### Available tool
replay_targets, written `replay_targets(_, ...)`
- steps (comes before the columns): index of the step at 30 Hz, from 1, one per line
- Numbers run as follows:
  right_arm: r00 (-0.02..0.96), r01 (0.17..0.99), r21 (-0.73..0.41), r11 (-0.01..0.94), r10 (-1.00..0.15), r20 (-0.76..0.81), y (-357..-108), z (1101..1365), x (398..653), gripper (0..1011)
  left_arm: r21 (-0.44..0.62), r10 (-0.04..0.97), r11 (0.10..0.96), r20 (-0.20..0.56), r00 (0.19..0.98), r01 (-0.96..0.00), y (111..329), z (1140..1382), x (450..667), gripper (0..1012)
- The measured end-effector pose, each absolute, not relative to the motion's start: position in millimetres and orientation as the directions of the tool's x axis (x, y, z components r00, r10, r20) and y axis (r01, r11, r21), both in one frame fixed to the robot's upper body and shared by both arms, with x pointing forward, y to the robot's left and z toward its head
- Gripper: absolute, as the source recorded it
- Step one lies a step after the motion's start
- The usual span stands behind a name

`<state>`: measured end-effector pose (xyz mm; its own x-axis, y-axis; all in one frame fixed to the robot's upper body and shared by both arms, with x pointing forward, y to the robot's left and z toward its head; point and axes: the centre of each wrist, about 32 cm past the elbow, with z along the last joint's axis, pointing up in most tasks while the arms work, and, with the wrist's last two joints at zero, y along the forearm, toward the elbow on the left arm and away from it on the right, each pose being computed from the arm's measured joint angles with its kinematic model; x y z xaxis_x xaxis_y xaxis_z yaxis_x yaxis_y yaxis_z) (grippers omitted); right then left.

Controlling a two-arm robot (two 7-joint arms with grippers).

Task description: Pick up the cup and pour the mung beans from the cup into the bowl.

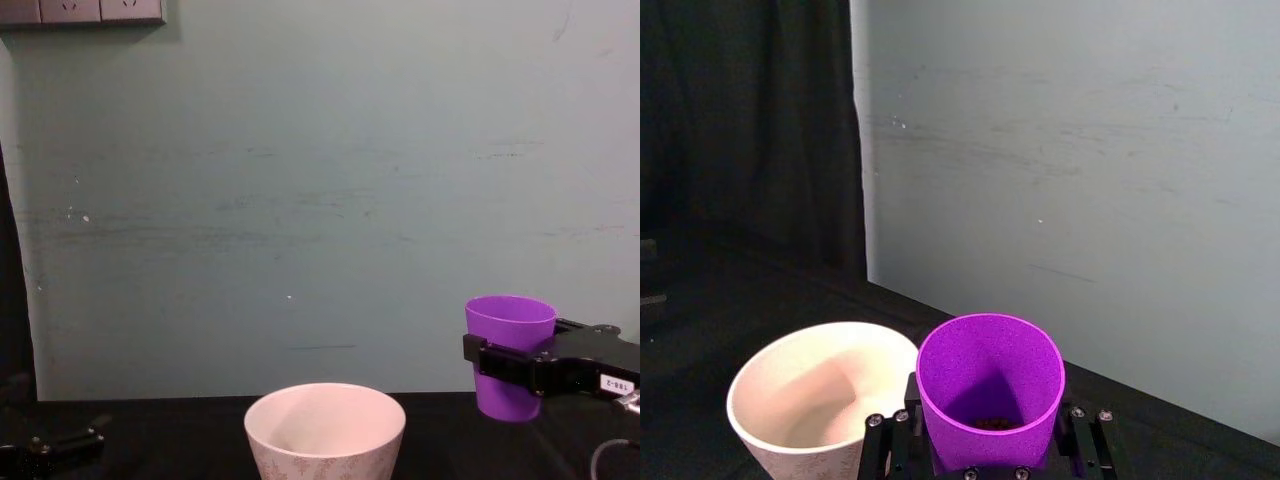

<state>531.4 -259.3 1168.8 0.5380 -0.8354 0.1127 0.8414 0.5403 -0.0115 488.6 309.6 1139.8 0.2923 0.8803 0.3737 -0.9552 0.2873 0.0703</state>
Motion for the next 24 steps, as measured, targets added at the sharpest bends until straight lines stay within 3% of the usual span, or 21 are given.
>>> replay_targets(24,0.538,0.841,-0.011,0.540,-0.835,0.113,-259.3,1168.8,531.4,718,0.070,0.880,0.287,0.374,0.292,-0.955,309.7,1139.8,488.6,1011)
